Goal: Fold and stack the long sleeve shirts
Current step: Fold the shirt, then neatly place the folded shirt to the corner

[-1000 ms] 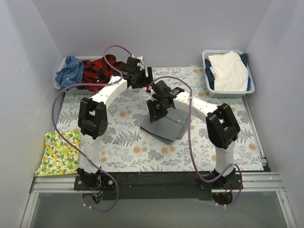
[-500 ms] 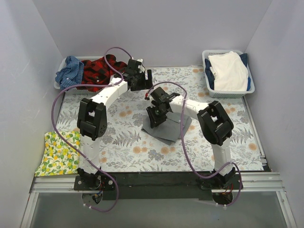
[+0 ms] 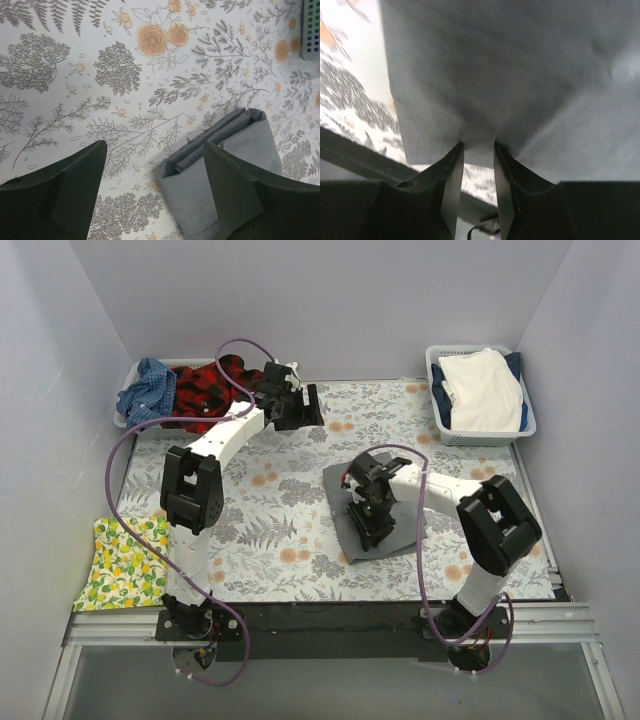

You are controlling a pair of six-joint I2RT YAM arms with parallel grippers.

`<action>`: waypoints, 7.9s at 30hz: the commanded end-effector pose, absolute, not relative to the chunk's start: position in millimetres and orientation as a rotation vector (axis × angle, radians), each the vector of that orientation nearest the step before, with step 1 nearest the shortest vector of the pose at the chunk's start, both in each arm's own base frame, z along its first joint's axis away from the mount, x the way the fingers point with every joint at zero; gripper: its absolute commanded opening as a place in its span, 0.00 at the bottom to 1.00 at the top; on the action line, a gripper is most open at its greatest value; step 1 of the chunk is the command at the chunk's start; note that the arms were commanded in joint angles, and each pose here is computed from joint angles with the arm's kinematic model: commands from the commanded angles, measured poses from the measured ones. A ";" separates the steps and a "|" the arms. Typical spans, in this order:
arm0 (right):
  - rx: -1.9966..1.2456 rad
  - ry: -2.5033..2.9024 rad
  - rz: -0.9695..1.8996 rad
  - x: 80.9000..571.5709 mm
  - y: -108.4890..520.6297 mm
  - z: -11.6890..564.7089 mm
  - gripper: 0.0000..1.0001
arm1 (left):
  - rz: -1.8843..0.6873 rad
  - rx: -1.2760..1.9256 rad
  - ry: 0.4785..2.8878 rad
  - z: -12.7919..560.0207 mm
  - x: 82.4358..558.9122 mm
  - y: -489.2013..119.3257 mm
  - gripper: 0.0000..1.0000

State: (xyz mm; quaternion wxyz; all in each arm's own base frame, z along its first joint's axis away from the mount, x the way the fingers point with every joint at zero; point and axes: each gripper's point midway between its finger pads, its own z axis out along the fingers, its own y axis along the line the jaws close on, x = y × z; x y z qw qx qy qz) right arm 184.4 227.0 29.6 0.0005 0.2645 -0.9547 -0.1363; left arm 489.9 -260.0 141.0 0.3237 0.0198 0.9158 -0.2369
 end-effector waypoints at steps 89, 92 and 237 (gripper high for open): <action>-0.078 -3.102 -1.010 348.7 261.3 -41.9 0.52 | -0.034 -0.301 2.885 3.6 379.3 -152.2 0.76; -0.065 -3.097 -1.029 351.7 263.5 -41.9 0.40 | -0.065 -0.300 2.897 2.9 375.9 -155.6 0.75; 0.343 -3.538 -0.210 401.6 206.9 85.2 0.82 | -0.420 -0.462 2.561 134.8 401.6 -110.1 0.87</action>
